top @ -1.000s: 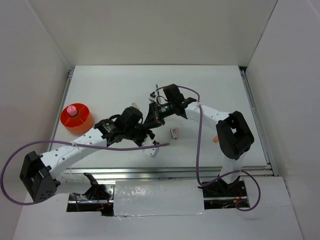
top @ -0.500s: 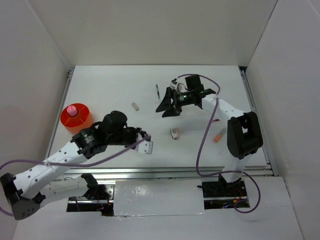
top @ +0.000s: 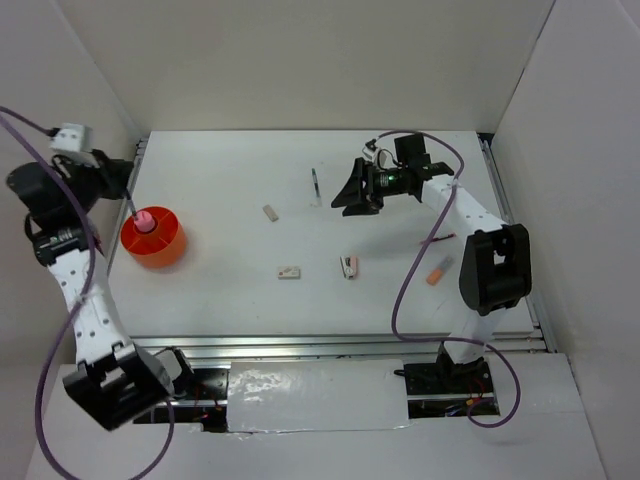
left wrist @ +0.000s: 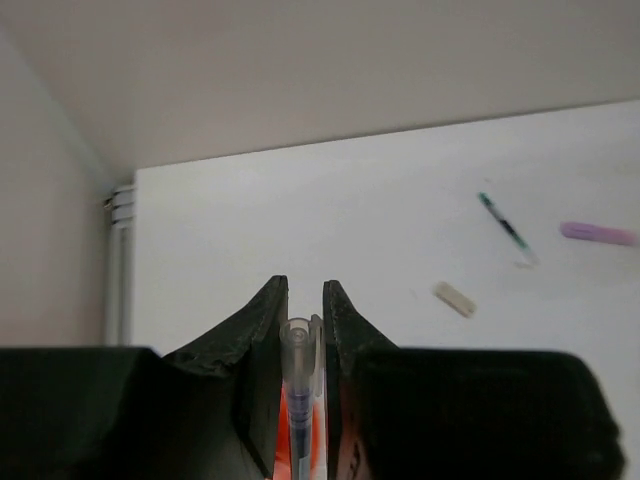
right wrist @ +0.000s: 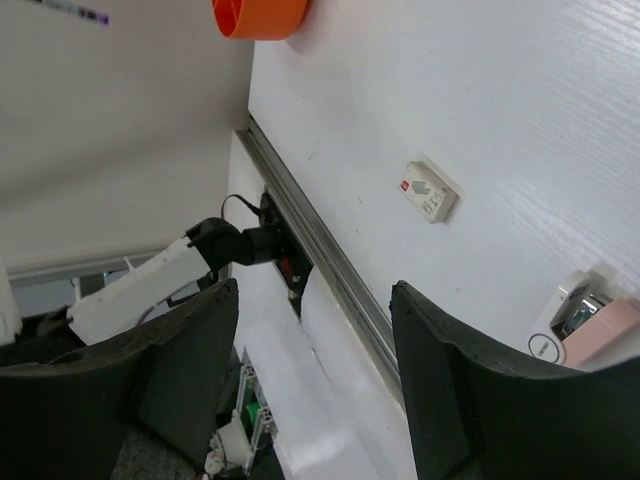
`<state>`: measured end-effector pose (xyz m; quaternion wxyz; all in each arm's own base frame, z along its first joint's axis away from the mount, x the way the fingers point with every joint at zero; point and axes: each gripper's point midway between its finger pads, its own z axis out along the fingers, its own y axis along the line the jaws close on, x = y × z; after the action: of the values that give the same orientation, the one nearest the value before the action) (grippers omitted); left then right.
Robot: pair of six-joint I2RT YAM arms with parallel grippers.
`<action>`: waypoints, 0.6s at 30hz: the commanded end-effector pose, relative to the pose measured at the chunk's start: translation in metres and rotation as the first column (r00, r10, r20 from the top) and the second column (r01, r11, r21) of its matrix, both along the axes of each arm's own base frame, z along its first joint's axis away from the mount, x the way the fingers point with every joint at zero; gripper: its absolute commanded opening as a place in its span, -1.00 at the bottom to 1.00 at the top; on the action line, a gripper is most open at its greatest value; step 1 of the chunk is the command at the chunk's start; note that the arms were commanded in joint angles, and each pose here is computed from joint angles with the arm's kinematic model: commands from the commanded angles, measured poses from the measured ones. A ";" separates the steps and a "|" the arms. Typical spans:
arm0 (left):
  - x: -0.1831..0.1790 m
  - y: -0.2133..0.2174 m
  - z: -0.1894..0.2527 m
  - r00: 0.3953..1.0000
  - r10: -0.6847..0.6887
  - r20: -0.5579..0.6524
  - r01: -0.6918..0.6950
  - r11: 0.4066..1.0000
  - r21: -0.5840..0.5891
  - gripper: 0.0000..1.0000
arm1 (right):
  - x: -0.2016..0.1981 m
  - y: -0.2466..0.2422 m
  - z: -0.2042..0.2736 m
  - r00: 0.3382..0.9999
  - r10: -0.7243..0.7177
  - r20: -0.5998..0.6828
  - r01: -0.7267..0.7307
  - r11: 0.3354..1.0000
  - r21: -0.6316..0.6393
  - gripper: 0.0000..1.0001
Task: Sort the stationery into containers
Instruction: Place the pen in the storage box.
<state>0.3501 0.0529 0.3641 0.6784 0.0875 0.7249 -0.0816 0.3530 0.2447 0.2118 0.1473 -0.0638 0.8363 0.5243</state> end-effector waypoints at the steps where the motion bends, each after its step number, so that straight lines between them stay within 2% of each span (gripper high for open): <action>1: 0.001 0.037 0.018 0.995 -0.081 0.057 0.085 0.993 -0.078 -1.00 | -0.002 0.008 0.008 0.999 0.046 0.028 -0.046 0.999 0.007 0.38; 2: 0.002 0.059 0.011 0.998 -0.035 0.049 0.039 0.996 -0.075 -1.00 | -0.002 0.009 0.007 0.998 0.047 0.028 -0.048 0.999 0.007 0.37; 7: 0.001 0.097 -0.009 0.997 -0.015 0.072 0.010 0.998 0.066 -1.00 | -0.003 0.013 0.004 0.998 0.062 0.023 -0.062 0.998 0.014 0.35; 9: 0.003 0.108 -0.024 0.998 -0.001 0.057 -0.003 0.997 0.073 -1.00 | -0.002 0.015 0.003 0.998 0.066 0.024 -0.067 0.998 0.012 0.35; 18: 0.012 0.110 -0.066 0.992 -0.122 0.040 0.120 0.992 0.044 -0.96 | 0.006 0.014 -0.003 0.997 0.075 0.031 -0.075 0.997 0.014 0.34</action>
<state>0.3597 0.1645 0.2928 0.6707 0.0856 0.7284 -0.1103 0.3516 0.2554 0.1957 0.1272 -0.0806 0.8387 0.5233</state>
